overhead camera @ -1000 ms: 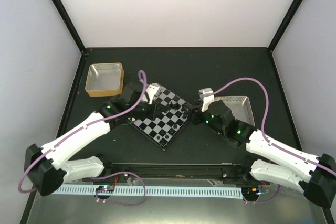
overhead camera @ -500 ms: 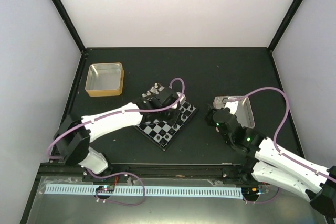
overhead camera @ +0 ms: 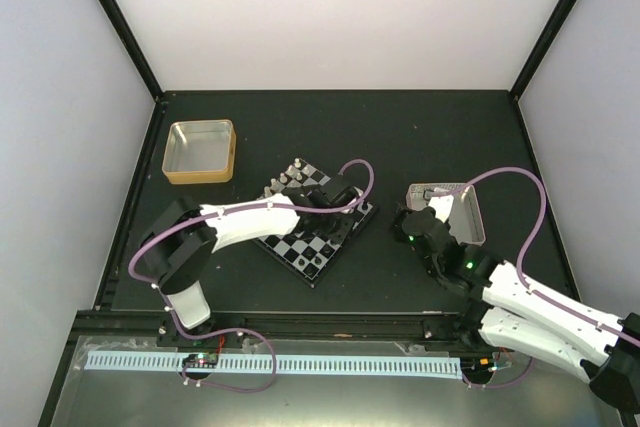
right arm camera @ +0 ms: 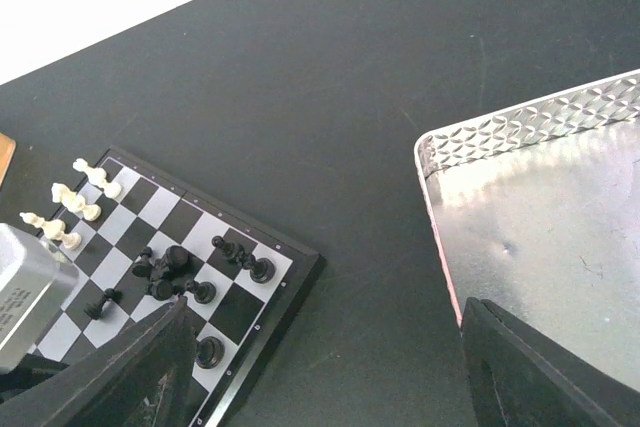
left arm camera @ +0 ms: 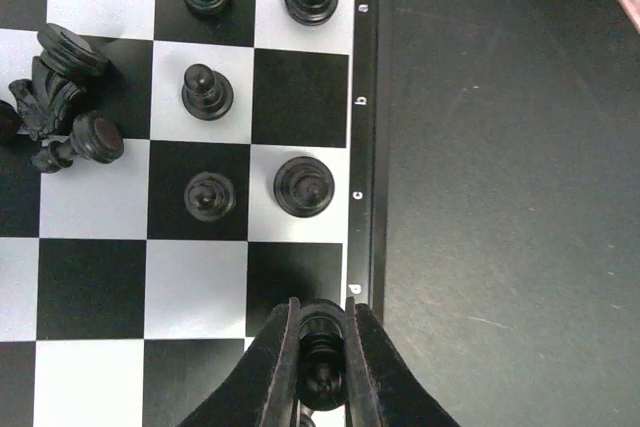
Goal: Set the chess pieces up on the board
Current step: Place the chess piece on the chessboard.
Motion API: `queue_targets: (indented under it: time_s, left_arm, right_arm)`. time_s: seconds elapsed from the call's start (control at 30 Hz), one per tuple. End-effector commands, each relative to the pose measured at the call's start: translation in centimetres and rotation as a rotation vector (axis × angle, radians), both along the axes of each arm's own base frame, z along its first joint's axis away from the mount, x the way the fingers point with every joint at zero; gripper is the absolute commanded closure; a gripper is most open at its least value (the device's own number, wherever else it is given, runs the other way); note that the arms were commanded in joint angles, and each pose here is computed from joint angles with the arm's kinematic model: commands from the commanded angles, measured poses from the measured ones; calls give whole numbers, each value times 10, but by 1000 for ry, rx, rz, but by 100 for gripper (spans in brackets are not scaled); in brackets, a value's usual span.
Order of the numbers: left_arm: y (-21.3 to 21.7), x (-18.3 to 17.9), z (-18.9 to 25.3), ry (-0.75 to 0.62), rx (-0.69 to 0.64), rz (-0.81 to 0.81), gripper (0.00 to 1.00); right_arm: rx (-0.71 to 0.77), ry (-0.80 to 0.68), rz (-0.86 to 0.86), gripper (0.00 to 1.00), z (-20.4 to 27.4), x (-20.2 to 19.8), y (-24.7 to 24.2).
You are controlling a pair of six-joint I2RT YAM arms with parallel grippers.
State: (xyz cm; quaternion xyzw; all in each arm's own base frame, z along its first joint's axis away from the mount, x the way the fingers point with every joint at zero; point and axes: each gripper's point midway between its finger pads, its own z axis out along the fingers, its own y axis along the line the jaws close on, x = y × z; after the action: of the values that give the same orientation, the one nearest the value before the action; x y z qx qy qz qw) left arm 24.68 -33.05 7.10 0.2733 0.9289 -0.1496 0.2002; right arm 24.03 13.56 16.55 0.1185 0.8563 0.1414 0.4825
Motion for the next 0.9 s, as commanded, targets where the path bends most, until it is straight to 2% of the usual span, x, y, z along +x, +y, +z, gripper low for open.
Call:
queue_targets:
  time_s: [0.0, 0.57, 0.73, 0.87]
  left_arm:
    - [-8, 14, 3, -61, 16, -4, 98]
    - [-7, 16, -17, -58, 54, -17, 96]
    - [-6, 14, -18, -52, 59, -23, 89]
    - [-7, 14, -9, -57, 44, -20, 74]
  right_arm:
    - [17, -21, -41, 26, 4, 4, -4]
    - [8, -13, -37, 25, 2, 4, -3]
    - [6, -13, -35, 25, 3, 5, -2]
    - [10, -16, -34, 25, 6, 5, -2]
